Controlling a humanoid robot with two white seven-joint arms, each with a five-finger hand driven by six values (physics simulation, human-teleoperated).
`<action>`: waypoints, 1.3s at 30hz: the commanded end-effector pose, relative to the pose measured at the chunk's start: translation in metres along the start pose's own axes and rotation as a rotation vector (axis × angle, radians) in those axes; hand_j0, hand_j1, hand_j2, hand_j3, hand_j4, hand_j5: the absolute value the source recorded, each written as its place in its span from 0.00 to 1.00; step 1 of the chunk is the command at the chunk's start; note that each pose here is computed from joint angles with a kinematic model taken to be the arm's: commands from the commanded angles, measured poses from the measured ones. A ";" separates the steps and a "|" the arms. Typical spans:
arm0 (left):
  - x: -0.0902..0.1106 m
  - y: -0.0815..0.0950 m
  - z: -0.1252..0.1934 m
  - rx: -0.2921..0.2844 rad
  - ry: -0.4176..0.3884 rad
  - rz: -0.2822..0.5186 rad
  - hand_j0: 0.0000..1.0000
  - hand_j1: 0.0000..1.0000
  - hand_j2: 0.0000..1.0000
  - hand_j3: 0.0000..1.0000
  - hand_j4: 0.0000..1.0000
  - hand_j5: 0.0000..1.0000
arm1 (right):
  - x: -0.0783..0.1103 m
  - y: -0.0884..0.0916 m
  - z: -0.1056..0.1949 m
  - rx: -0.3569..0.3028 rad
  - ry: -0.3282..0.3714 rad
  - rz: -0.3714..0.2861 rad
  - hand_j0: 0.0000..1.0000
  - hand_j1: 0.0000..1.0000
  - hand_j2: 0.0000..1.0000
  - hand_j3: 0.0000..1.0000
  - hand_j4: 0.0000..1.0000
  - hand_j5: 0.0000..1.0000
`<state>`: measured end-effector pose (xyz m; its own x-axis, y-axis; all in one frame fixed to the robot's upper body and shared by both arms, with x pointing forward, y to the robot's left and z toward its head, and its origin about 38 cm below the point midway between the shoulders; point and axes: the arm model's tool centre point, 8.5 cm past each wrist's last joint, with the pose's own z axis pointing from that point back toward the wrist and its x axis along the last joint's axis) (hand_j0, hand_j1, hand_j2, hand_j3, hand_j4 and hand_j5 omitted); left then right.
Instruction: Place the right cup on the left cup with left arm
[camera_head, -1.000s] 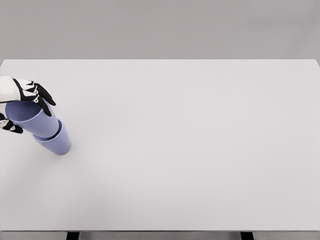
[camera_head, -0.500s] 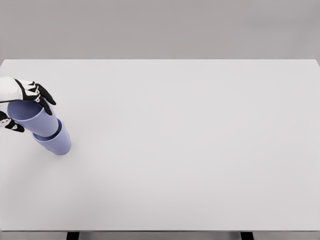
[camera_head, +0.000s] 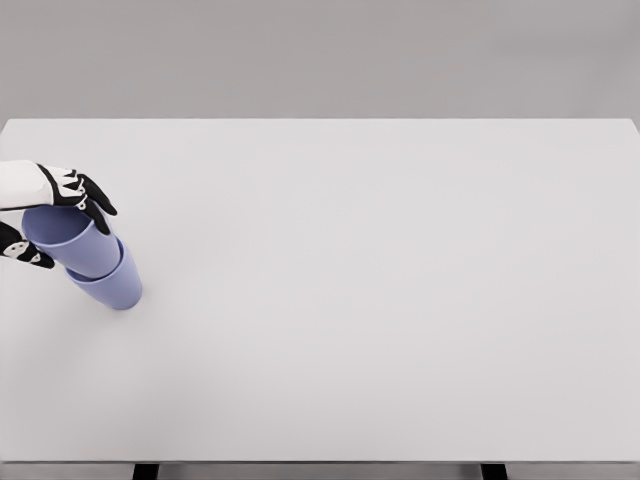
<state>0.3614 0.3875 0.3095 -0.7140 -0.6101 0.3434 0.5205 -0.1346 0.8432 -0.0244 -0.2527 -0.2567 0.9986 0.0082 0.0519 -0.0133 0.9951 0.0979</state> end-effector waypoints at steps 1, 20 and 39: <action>-0.001 0.001 -0.001 0.006 0.002 0.002 0.74 0.74 0.74 0.74 0.74 0.74 | 0.000 0.000 0.000 0.000 0.000 0.001 1.00 1.00 1.00 1.00 1.00 1.00; 0.012 0.045 0.024 0.124 0.012 -0.075 1.00 1.00 1.00 1.00 1.00 1.00 | 0.000 0.000 0.000 0.000 0.000 0.001 1.00 1.00 1.00 1.00 1.00 1.00; 0.065 0.051 -0.044 0.220 -0.365 0.024 1.00 1.00 1.00 1.00 1.00 1.00 | 0.000 0.000 0.000 0.000 0.000 0.000 1.00 1.00 1.00 1.00 1.00 1.00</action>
<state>0.3609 0.3099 0.3572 -0.8432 -0.3029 0.4442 0.4486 0.0591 0.8918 -0.0244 -0.2527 -0.2567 0.9986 0.0084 0.0519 -0.0135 0.9951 0.0979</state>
